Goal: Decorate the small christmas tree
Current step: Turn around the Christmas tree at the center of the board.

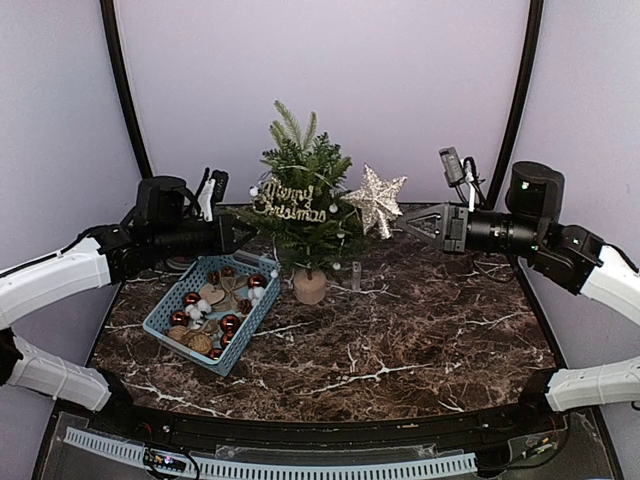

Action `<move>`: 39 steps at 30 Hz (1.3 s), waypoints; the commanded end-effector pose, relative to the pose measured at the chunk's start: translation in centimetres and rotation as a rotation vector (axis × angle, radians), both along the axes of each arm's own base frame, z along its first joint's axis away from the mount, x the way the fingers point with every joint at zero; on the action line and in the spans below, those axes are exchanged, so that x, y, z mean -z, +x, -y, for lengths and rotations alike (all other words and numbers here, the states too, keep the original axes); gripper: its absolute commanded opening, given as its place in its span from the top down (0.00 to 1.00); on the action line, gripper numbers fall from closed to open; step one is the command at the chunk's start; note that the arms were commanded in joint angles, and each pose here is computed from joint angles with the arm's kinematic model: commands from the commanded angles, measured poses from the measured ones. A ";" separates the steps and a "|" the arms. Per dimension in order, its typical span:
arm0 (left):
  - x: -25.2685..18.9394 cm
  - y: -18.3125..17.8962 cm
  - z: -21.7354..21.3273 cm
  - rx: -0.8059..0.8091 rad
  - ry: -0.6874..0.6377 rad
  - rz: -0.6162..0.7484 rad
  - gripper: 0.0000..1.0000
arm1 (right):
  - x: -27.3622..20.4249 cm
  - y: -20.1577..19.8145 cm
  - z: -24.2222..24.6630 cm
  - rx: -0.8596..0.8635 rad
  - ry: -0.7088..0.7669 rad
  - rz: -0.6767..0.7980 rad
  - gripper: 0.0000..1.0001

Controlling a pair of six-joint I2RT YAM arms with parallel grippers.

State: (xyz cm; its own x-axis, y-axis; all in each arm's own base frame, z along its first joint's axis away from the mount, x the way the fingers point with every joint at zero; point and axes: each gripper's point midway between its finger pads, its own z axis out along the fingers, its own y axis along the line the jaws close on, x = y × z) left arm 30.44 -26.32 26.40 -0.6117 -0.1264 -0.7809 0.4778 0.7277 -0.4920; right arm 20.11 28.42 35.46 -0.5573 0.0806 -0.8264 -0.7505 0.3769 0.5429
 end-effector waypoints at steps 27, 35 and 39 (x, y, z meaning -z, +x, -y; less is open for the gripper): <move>-0.9 7.0 -2.3 0.196 -0.076 0.097 1.00 | -3.0 3.9 -2.8 0.066 0.143 0.162 1.00; -0.6 7.5 -2.4 0.204 -0.074 0.091 1.00 | -3.0 6.9 -1.9 0.144 0.116 0.174 1.00; -0.5 7.7 -2.4 0.204 -0.075 0.089 1.00 | -2.7 7.5 -2.0 0.156 0.094 0.173 1.00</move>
State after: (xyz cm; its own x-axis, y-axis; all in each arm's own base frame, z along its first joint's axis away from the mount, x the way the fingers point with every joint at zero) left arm 37.91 -23.71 25.43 -0.5950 -0.0686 -0.8008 0.6179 0.5980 -0.5104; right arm 27.02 30.57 35.92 -0.4478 0.2091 -0.8693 -0.7484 0.4443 0.4924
